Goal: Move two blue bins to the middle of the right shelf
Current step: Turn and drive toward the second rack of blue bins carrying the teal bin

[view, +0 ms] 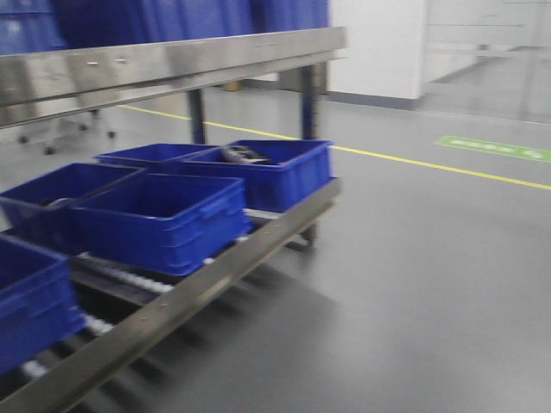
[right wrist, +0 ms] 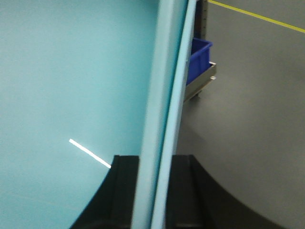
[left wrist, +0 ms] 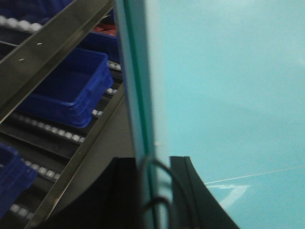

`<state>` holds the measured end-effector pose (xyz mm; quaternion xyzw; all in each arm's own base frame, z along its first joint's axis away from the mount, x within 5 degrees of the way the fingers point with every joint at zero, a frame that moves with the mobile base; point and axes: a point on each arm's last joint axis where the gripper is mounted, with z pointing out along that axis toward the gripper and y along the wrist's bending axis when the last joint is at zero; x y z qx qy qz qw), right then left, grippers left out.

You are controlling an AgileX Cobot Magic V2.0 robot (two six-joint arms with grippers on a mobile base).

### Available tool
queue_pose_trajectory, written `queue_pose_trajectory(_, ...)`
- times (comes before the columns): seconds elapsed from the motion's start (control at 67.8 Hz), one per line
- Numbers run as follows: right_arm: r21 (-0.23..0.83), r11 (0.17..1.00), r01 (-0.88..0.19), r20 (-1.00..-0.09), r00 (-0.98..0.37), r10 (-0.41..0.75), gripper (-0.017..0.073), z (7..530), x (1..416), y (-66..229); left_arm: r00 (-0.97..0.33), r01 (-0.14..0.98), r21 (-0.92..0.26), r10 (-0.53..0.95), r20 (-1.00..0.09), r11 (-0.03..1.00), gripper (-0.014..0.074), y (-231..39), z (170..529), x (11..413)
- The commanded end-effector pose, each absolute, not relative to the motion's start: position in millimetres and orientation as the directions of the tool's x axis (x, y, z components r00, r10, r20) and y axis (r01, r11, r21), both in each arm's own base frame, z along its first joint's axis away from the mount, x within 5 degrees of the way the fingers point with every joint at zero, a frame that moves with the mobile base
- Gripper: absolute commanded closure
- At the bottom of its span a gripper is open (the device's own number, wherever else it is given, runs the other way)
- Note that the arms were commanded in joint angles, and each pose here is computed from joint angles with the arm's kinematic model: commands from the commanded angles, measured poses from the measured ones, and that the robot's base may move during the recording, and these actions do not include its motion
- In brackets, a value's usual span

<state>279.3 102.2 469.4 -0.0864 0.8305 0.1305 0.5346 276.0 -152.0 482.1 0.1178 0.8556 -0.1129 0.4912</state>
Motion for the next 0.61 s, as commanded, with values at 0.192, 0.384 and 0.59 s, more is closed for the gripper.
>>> queue_pose_trajectory(0.192, 0.114, 0.946, -0.302, -0.956, -0.293, 0.022, 0.0713, 487.9, 276.0, 101.1, -0.396, 0.344, -0.09, 0.058, -0.916, 0.935, 0.0704, -150.4, 500.7, 268.9)
queue_pose_trajectory(0.384, 0.114, 0.946, -0.302, -0.956, -0.293, 0.022, 0.0713, 487.9, 276.0, 101.1, -0.396, 0.344, -0.09, 0.058, -0.916, 0.935, 0.0704, -150.4, 500.7, 268.9)
queue_pose_trajectory(0.59, 0.114, 0.946, -0.302, -0.956, -0.293, 0.022, 0.0713, 487.9, 276.0, 101.1, -0.396, 0.344, -0.09, 0.058, -0.916, 0.935, 0.0704, -150.4, 500.7, 268.9)
